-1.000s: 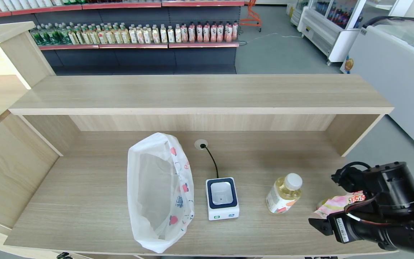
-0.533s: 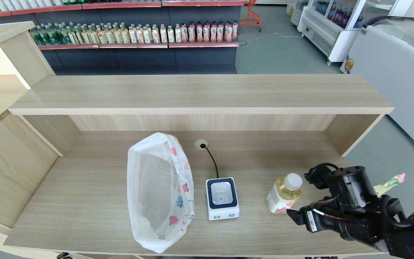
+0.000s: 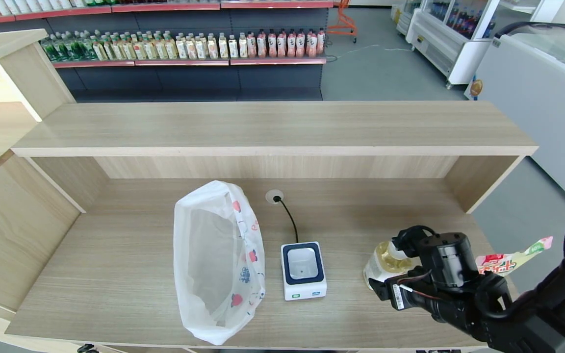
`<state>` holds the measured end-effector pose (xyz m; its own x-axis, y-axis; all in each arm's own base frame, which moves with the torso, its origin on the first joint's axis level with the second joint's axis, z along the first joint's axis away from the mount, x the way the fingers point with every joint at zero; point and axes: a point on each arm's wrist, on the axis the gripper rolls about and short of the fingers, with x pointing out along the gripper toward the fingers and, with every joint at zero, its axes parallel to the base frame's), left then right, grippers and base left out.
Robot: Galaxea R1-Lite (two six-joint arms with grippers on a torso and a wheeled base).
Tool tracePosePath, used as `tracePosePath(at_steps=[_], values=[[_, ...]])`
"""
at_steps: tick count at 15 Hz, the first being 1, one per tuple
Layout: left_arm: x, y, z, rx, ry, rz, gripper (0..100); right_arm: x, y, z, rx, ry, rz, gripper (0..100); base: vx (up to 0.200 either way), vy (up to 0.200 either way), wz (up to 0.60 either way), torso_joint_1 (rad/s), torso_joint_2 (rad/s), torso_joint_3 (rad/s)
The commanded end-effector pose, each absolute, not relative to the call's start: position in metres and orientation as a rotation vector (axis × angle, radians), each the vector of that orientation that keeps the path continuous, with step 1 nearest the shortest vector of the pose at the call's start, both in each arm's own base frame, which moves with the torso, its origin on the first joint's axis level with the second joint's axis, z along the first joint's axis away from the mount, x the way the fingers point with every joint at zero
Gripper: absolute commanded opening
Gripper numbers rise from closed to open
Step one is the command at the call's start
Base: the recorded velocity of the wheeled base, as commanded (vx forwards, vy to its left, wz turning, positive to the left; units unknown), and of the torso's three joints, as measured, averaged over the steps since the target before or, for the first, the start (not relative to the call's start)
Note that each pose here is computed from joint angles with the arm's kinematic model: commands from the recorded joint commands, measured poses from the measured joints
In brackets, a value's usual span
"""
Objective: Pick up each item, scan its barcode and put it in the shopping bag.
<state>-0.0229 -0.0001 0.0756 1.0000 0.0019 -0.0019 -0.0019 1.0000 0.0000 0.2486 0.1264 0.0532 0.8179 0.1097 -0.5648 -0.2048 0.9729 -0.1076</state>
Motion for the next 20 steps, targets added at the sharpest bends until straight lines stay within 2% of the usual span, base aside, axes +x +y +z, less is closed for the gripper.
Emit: tracePosePath(at_steps=[1,6,18,19,20], values=[[-0.023,0.000,0.076,0.000,0.002,0.002,100,0.251,0.132,0.041,-0.180,0.611,0.182,100,0.000,0.000,0.00,0.000,0.00,0.000],[-0.023,0.000,0.076,0.000,0.002,0.002,100,0.267,0.144,0.032,-0.221,0.489,0.215,100,0.000,0.000,0.00,0.000,0.00,0.000],[-0.023,0.000,0.076,0.000,0.002,0.002,100,0.292,0.164,0.017,-0.227,0.429,0.251,100,0.000,0.000,0.00,0.000,0.00,0.000],[-0.023,0.000,0.076,0.000,0.002,0.002,100,0.295,0.166,0.017,-0.215,0.411,0.276,0,0.000,0.000,0.00,0.000,0.00,0.000],[-0.023,0.000,0.076,0.000,0.002,0.003,100,0.297,0.167,0.018,-0.208,0.402,0.288,0,0.000,0.000,0.00,0.000,0.00,0.000]])
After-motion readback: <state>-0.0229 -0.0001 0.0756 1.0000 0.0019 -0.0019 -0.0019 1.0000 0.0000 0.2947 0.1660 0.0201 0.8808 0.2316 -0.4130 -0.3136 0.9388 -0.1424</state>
